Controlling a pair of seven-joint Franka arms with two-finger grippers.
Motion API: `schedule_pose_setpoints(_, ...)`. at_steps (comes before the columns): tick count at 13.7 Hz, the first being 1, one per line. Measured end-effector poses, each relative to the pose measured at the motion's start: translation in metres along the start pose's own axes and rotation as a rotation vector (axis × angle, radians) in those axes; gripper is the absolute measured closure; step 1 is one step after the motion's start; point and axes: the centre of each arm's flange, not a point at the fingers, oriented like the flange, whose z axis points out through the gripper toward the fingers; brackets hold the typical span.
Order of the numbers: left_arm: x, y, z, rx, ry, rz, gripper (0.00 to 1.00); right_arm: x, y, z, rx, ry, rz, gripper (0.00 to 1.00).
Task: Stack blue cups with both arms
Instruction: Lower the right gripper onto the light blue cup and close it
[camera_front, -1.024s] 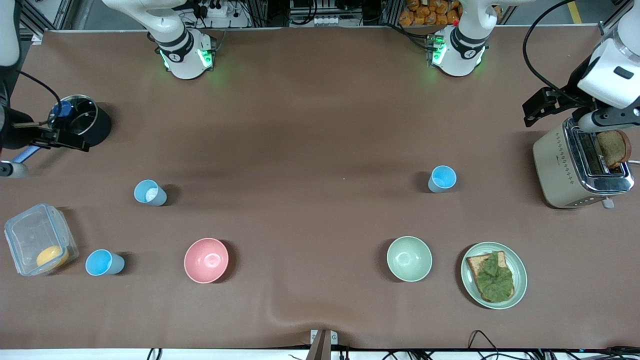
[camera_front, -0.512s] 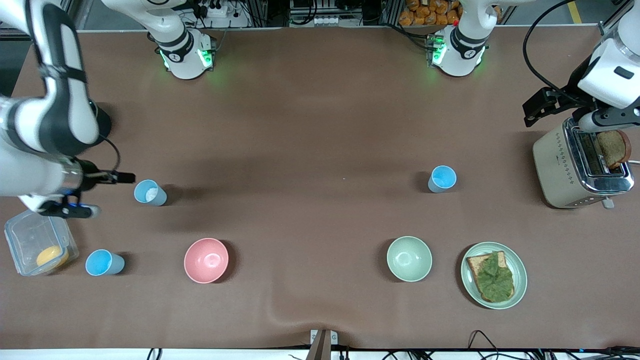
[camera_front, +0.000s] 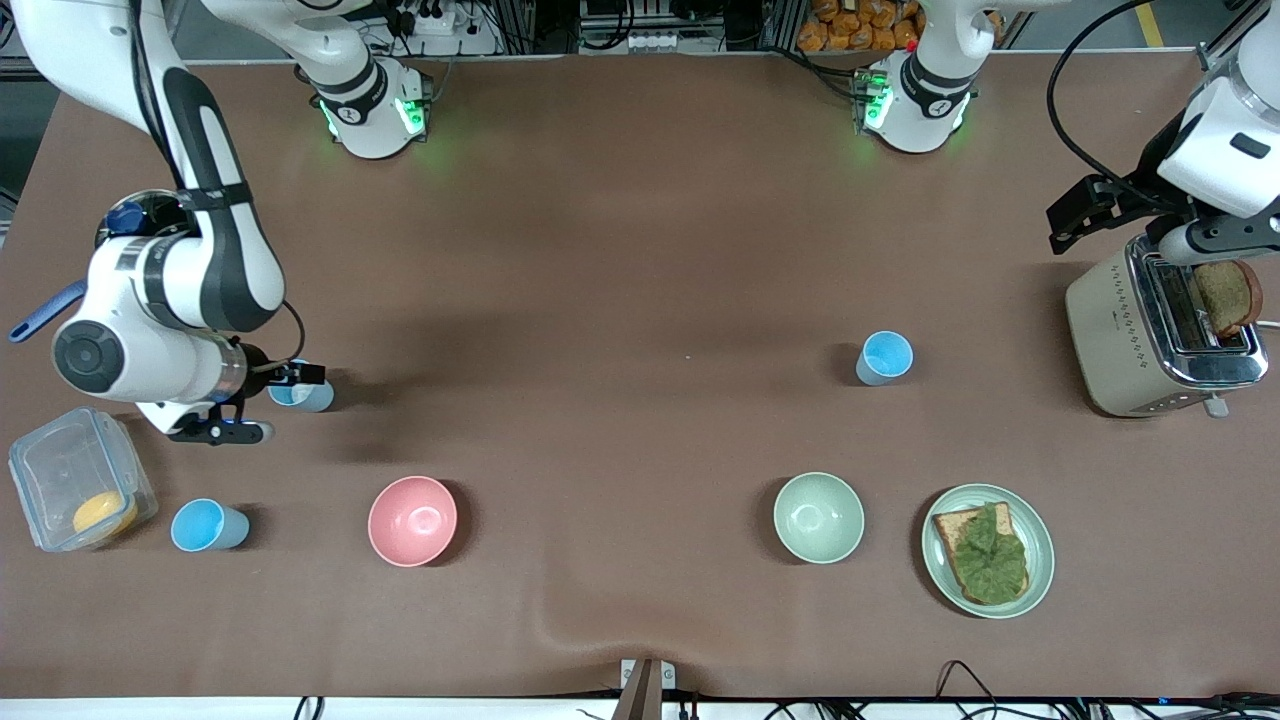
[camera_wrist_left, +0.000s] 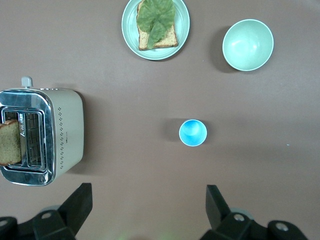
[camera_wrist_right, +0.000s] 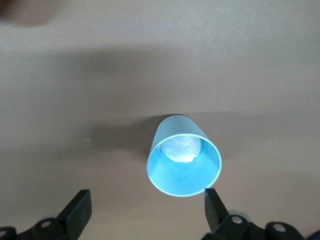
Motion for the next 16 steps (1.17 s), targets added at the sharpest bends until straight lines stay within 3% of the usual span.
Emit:
schedule_pose_setpoints(5,0.001,-0.003,0.000,-0.001,0.002,-0.006,0.00,0.007,-0.001,0.029,-0.009,-0.027,0.001,0.04)
schedule_pose_setpoints(13,0.001,-0.003,0.000,-0.001,0.005,-0.004,0.00,0.010,-0.003,0.040,-0.013,-0.033,-0.002,0.96)
schedule_pose_setpoints(16,0.002,-0.006,0.000,-0.001,0.004,-0.009,0.00,0.010,-0.003,0.040,-0.013,-0.032,-0.004,0.98)
